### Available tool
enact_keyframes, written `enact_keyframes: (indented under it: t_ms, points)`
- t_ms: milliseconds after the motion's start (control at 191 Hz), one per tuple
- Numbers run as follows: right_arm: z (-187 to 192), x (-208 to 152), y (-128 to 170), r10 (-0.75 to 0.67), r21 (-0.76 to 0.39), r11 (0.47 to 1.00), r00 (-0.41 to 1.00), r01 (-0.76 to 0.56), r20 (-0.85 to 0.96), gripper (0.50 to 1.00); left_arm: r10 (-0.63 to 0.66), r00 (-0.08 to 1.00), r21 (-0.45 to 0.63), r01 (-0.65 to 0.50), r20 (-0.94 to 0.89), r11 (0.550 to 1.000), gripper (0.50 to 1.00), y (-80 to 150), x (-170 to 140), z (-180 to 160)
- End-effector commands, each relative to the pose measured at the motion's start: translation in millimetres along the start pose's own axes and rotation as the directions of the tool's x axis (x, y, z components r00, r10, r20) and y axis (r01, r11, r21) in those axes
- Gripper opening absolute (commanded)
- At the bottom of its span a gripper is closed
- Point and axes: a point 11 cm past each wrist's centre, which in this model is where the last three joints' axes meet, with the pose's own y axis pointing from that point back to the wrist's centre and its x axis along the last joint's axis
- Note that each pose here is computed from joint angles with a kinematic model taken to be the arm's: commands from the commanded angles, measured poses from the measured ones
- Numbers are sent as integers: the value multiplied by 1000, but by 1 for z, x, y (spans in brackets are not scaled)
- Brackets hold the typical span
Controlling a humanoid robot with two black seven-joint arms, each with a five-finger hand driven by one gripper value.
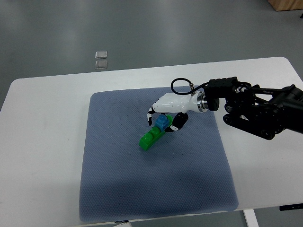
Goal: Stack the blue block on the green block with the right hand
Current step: 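Lower the blue block onto the green block's studs and press down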
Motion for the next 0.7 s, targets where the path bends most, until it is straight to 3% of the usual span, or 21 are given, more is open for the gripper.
enact_keyframes:
  t_ms: [0,240,695]
  points:
    - [0,1,0,2,0,1000,1000,-2,-1,754,-1,1000,0,1,0,1000,1000,0,0,0]
    - [-2,4,1,-9,9,1000,1000,9,-4,780,-1,1000,0,1,0,1000,1000,0,0,0]
    - [-4,12,3,-5,12,1000,1000,6,-15,785,-1,1000,0,1,0,1000,1000,0,0,0]
